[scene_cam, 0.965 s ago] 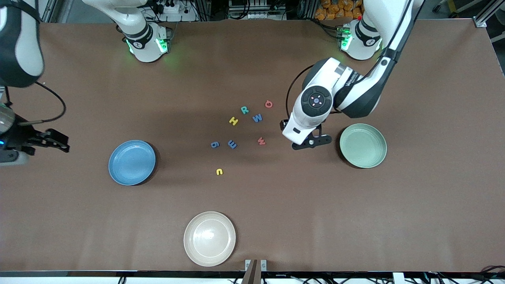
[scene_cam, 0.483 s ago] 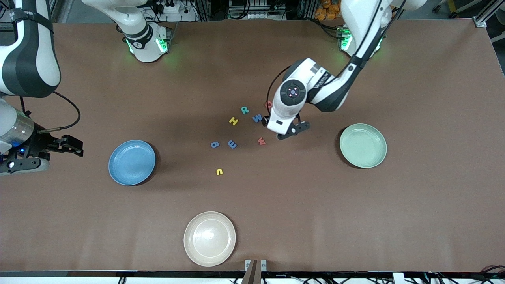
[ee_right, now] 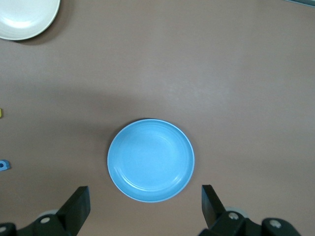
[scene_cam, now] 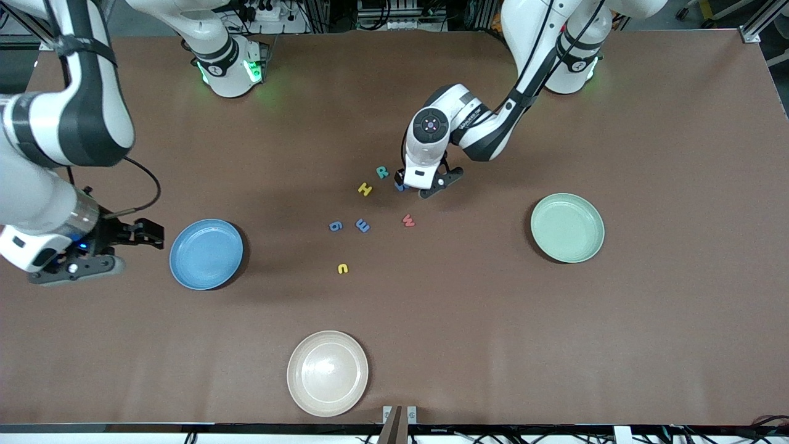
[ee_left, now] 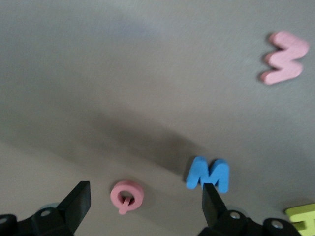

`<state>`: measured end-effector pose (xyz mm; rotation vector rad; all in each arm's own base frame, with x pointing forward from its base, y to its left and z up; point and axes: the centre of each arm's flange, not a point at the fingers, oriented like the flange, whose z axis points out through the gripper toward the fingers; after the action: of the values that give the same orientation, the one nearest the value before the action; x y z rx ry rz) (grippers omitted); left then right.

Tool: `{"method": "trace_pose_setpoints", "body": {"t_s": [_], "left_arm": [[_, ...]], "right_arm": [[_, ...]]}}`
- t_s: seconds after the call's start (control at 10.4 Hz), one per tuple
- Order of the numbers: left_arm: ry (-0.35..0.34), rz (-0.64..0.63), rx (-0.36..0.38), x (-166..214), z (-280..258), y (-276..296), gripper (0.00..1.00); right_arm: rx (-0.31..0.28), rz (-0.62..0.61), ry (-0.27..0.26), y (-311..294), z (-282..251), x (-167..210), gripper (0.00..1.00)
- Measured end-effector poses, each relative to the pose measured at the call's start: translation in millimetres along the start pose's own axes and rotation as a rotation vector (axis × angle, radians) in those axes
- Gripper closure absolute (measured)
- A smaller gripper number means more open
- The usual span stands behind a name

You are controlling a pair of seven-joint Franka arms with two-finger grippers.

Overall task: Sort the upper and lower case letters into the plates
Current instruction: 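Move the left gripper over the pink q while the right gripper moves out, then grasp the pink q with the left gripper while the right gripper grasps the yellow u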

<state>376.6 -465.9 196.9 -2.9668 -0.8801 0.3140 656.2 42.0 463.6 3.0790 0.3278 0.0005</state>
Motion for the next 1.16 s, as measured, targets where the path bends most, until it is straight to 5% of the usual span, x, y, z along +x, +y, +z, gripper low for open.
{"method": "trace_pose_setpoints", "body": {"t_s": [0.19, 0.48, 1.06, 1.16], "left_arm": [[0.02, 0.007, 0.016, -21.6, 7.1, -4.4, 0.0], [0.101, -0.003, 0.008, -33.5, 29.3, -21.6, 0.0], [0.105, 0.0, -0.005, -33.3, 31.8, -28.0, 0.0], [0.105, 0.001, -0.003, -33.5, 32.8, -28.9, 0.07]], "right_arm": [[0.004, -0.018, -0.013, -11.9, 19.4, 7.6, 0.0], [0.147, 0.026, -0.016, -29.3, 41.0, 15.1, 0.0], [0.156, -0.032, 0.013, -77.8, 59.5, 29.0, 0.0], [0.155, -0.048, 0.02, -89.2, 63.1, 31.4, 0.0]]}}
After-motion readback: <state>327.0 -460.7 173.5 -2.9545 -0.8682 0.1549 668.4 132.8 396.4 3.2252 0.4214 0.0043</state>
